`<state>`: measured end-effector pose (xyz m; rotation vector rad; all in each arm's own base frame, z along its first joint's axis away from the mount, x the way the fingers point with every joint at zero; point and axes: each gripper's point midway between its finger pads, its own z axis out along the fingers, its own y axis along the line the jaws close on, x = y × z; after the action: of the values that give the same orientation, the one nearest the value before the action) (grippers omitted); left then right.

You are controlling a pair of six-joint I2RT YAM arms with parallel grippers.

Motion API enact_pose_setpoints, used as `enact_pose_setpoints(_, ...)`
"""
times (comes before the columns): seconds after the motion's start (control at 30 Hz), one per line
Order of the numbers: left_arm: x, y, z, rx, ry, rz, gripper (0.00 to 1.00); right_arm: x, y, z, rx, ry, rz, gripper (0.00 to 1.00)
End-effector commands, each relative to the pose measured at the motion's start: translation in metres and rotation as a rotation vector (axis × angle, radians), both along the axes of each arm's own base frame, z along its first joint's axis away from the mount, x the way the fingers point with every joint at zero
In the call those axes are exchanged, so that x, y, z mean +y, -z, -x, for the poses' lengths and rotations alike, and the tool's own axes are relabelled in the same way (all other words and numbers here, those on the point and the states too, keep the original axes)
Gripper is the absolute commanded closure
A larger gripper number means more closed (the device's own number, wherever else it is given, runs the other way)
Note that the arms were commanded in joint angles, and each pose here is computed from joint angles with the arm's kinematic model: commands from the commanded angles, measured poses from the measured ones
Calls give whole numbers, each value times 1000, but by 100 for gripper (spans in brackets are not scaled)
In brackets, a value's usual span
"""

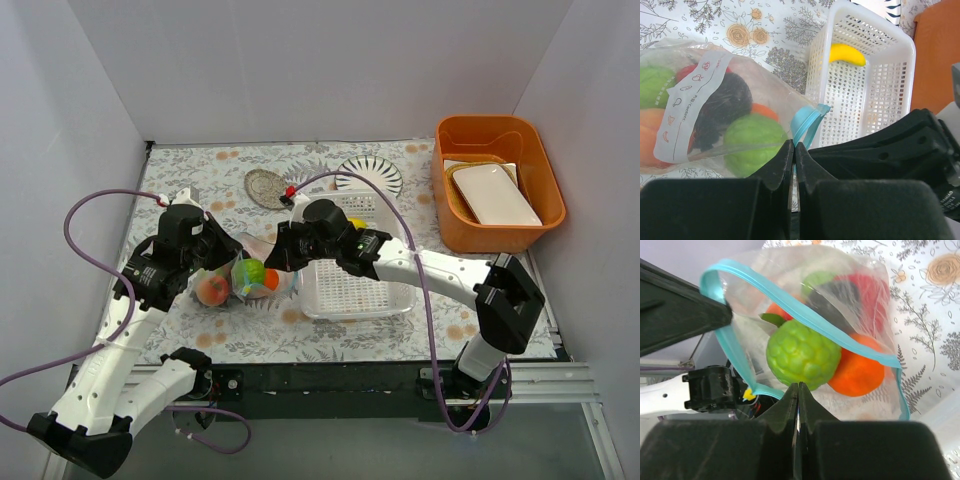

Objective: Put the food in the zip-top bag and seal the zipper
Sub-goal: Place the fake fruit in the zipper food storage bag.

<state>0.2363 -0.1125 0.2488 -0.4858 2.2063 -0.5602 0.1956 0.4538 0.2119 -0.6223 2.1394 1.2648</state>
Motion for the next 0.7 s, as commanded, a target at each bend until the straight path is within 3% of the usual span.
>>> enact_pose_setpoints(0.0,4,-19,-2,-50,-17,8,100,-3,17,6,31,-7,50,93)
enact_pose_setpoints(0.33,2,-18,-4,-32,-5,-4,100,32,35,16,83,-162,47,86)
enact_pose_setpoints(0.67,-2,-18,-4,-31,12,2,100,55,-2,12,20,-213,-39,79)
